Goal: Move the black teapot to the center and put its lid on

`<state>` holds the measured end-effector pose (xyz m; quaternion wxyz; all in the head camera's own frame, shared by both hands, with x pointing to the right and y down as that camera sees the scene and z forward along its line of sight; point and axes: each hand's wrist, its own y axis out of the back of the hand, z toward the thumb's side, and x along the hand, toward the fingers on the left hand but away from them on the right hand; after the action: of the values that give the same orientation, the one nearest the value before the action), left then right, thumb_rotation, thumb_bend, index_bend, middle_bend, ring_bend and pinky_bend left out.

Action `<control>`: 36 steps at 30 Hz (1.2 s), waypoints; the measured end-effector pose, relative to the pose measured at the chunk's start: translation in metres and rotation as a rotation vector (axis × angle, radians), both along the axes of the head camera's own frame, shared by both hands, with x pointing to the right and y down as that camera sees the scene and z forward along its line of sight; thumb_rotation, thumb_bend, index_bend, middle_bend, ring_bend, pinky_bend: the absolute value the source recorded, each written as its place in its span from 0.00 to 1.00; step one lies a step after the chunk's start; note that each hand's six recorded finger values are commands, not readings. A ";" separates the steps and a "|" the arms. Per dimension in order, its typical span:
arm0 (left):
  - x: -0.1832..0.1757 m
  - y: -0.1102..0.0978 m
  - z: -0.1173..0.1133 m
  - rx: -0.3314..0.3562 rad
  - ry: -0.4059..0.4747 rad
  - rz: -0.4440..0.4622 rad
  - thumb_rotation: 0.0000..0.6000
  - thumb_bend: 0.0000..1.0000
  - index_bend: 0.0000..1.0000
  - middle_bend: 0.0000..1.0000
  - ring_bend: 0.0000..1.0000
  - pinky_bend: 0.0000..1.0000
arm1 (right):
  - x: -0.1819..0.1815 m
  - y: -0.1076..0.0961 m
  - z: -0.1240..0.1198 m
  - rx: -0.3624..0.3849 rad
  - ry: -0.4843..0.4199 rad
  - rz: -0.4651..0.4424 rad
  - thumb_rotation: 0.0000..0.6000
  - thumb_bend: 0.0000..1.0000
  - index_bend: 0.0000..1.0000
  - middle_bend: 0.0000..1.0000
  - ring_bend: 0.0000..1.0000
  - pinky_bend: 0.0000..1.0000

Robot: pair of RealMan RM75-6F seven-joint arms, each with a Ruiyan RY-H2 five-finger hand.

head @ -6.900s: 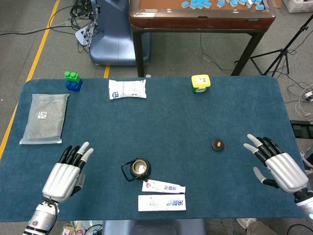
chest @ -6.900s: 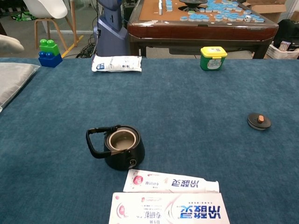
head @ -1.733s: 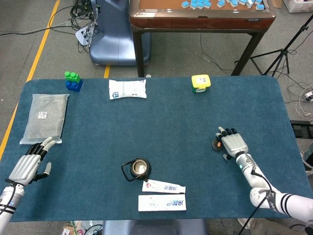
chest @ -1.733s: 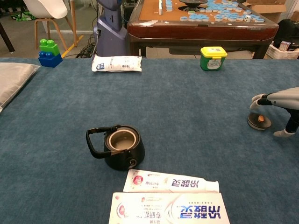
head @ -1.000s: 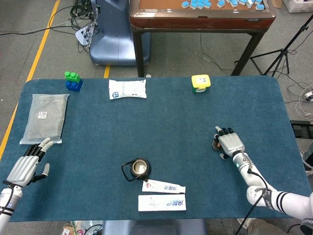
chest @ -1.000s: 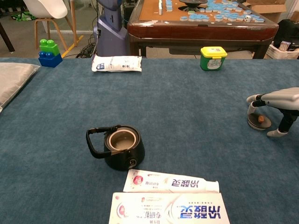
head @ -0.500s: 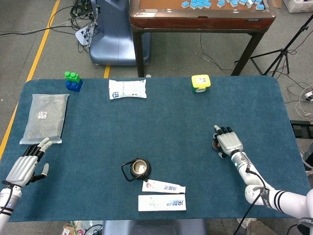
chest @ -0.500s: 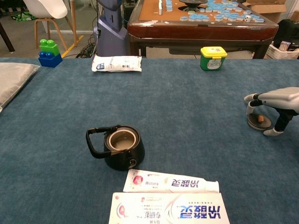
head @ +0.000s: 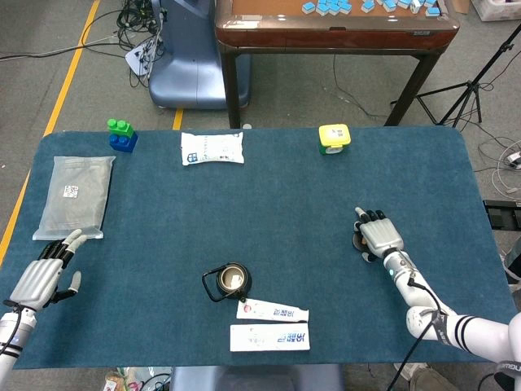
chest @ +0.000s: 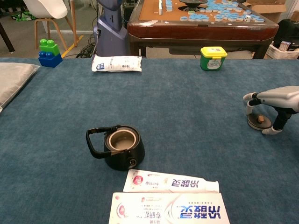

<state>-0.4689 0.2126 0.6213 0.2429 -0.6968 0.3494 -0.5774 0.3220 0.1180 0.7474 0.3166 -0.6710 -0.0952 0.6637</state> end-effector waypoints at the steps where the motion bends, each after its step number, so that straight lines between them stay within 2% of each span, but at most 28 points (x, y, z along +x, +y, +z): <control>1: 0.000 0.000 0.000 0.000 0.000 0.000 1.00 0.57 0.00 0.00 0.00 0.00 | 0.000 0.000 0.000 0.001 0.000 0.000 1.00 0.29 0.46 0.00 0.00 0.00; 21: 0.001 0.000 0.002 0.001 -0.004 0.001 1.00 0.56 0.00 0.00 0.00 0.00 | 0.000 -0.001 -0.001 0.019 -0.007 -0.010 1.00 0.32 0.59 0.00 0.00 0.00; 36: 0.002 0.001 0.002 0.002 -0.003 0.001 1.00 0.56 0.00 0.00 0.00 0.00 | 0.003 0.001 -0.003 0.024 0.004 -0.020 1.00 0.34 0.63 0.00 0.00 0.00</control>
<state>-0.4669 0.2135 0.6231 0.2443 -0.6961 0.3490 -0.5779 0.3245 0.1194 0.7441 0.3314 -0.6666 -0.0959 0.6608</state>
